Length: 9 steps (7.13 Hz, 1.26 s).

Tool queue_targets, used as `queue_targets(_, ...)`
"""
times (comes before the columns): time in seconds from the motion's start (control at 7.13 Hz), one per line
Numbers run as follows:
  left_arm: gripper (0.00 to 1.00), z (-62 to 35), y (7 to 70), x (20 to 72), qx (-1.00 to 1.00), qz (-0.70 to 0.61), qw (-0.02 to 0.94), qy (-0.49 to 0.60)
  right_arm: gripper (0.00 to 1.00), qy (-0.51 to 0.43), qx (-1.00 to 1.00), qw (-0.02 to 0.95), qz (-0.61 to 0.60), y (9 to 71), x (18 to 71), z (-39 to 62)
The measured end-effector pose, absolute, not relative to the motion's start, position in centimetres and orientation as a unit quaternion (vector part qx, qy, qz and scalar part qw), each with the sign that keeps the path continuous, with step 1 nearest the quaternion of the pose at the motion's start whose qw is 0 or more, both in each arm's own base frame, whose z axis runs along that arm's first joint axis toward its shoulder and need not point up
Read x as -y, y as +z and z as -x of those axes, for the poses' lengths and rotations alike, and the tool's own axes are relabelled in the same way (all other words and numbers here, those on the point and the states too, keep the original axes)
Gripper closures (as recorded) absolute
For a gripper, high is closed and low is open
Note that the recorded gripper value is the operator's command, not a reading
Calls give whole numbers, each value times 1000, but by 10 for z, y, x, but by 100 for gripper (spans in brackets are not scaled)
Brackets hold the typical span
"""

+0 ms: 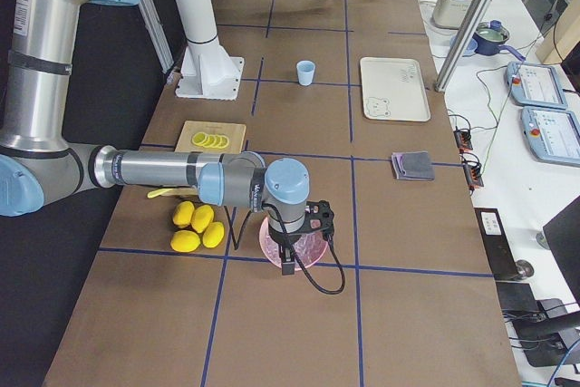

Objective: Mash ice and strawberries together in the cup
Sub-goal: 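Grasp the steel muddler upright with the left gripper, then carry the muddler over the light-blue cup with the left gripper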

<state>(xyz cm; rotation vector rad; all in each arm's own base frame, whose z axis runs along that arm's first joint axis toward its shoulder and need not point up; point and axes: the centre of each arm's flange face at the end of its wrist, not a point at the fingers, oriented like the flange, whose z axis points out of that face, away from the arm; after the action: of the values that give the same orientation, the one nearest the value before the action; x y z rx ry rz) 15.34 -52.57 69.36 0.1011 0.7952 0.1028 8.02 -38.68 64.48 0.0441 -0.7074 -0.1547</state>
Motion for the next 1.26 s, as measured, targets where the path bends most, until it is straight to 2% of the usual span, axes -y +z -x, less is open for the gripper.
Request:
queue_targets(0.28, 100, -158, 624, 545, -407, -111, 903, 77, 0, -75, 346, 935, -27, 637, 388, -80)
queue_targets(0.56, 97, -169, 506, 577, -424, -239, 858, 164, 0, -75, 348, 934, -31, 632, 387, -80)
queue_targets(0.7, 100, -173, 442, 585, -436, -302, 827, 186, 0, -75, 348, 934, -31, 632, 386, -80)
queue_targets(1.26, 100, -204, 286, 564, -510, -492, 666, 234, 0, -76, 347, 934, -37, 626, 392, -80)
